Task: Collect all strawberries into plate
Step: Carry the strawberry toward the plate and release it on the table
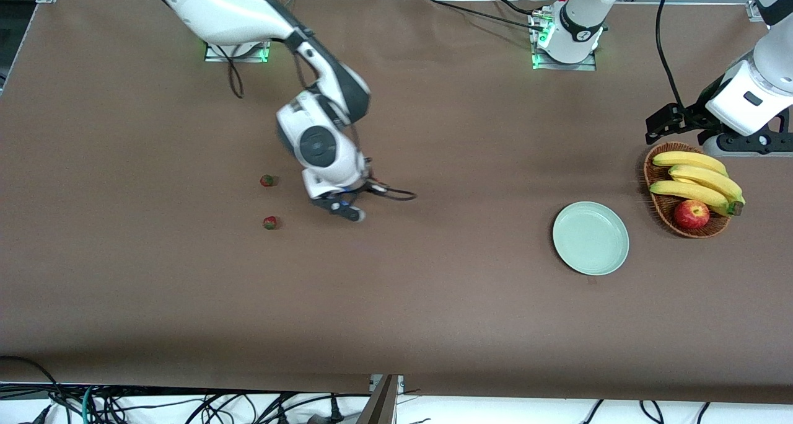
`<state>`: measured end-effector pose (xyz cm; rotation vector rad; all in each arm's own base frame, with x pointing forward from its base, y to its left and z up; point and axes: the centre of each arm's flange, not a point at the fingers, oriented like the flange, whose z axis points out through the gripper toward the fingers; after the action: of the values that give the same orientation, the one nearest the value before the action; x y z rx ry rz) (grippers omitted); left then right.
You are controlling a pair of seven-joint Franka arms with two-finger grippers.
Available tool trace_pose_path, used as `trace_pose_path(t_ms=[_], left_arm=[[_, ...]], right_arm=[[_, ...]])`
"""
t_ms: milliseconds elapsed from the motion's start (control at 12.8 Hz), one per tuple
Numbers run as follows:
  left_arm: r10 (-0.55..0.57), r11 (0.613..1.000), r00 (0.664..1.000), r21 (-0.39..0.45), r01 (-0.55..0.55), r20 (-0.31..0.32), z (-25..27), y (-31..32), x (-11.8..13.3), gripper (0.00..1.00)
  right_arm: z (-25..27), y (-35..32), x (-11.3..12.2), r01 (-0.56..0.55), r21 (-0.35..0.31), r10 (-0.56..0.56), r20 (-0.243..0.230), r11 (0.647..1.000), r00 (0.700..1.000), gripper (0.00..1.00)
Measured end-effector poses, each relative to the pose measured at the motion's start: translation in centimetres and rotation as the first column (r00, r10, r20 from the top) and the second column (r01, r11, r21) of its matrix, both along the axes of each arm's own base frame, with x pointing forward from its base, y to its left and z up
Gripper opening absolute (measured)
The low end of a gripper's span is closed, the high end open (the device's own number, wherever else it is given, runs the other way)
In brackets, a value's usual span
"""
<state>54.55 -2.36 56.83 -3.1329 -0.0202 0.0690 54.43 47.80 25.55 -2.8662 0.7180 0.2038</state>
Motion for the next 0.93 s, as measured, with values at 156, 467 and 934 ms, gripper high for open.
trace_pose_path(t_ms=[156, 467, 934], left_arm=[[0.000, 1.000, 1.000, 0.000, 0.000, 0.000, 0.0, 0.0, 0.0, 1.00], [-0.001, 1.000, 1.000, 0.000, 0.001, 0.000, 0.0, 0.0, 0.0, 1.00], [-0.019, 1.000, 1.000, 0.000, 0.019, -0.021, -0.8, -1.0, 0.1, 1.00]], right_arm=[[-1.6, 5.6, -1.6, 0.081, 0.096, -0.086, 0.055, 0.992, 0.995, 0.30], [-6.8, 12.7, -5.2, 0.177, 0.232, -0.203, 0.094, 0.957, 0.975, 0.30], [-2.2, 11.2, -0.6, 0.186, 0.240, -0.228, 0.160, 0.953, 0.960, 0.82]])
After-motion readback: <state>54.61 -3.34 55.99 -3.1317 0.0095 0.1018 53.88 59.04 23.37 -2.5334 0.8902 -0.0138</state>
